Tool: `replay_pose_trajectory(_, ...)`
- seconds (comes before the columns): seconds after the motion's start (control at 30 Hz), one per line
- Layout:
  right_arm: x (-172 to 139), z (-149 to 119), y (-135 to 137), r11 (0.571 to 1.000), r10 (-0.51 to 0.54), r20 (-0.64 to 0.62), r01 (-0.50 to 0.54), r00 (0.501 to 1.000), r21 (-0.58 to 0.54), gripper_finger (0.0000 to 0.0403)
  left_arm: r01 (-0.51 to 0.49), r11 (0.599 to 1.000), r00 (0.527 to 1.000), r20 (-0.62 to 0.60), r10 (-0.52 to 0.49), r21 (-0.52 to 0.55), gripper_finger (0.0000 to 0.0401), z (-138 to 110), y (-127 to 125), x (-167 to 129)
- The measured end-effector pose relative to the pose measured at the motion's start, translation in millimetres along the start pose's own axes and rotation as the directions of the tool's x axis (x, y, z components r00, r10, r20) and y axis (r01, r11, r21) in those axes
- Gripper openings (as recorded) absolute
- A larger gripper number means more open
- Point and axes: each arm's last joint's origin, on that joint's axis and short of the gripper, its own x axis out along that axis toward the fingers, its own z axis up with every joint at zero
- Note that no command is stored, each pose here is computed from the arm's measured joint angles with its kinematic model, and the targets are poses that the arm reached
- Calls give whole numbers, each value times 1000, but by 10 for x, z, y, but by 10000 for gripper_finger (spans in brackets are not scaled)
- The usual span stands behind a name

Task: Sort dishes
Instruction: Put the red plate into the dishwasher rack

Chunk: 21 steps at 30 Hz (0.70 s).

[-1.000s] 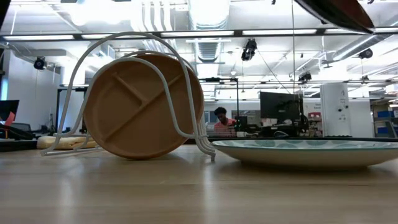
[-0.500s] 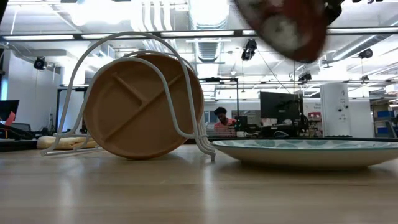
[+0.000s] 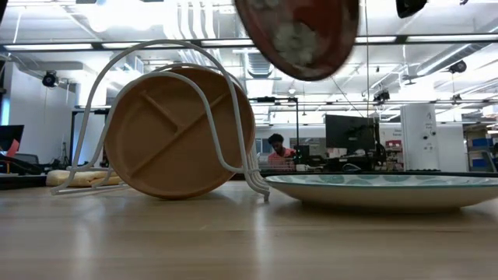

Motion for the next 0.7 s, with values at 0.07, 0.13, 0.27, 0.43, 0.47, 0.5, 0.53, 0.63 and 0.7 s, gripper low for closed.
replay_pose_trajectory(0.07, 6, 7, -19, 1000, -10, -13, 10, 1000, -11, 205, -19, 999, 1000, 1, 19, 50, 11, 21, 91, -26)
replay_pose_trajectory(0.13, 29, 2, -51, 999, -35, -21, 35, 999, -15, 220, -24, 994, 1000, -5, 24, 104, 11, 32, 151, -44)
replay_pose_trajectory(0.27, 111, -31, -122, 995, -86, -47, 83, 995, -51, 245, -22, 978, 1000, -16, 26, 207, 11, 35, 200, -57)
replay_pose_trajectory(0.43, 327, -54, -245, 992, -96, -32, 93, 995, -87, 261, -33, 958, 999, -25, 42, 285, 11, 105, 365, -68)
replay_pose_trajectory(0.47, 369, -57, -282, 991, -101, -35, 97, 994, -96, 262, -41, 953, 998, -30, 52, 299, 11, 120, 421, -60)
replay_pose_trajectory(0.5, 410, -55, -324, 990, -102, -38, 97, 994, -101, 262, -50, 948, 997, -36, 64, 313, 11, 129, 470, -47)
replay_pose_trajectory(0.53, 441, -49, -365, 990, -100, -37, 96, 994, -103, 263, -57, 946, 997, -39, 73, 320, 11, 146, 526, -44)
replay_pose_trajectory(0.63, 490, -6, -497, 991, -79, -15, 77, 997, -108, 261, -59, 941, 996, -37, 76, 334, 11, 226, 674, -59)
replay_pose_trajectory(0.7, 495, 28, -580, 991, -69, 8, 69, 998, -118, 259, -61, 933, 997, -31, 77, 356, 11, 290, 784, -83)
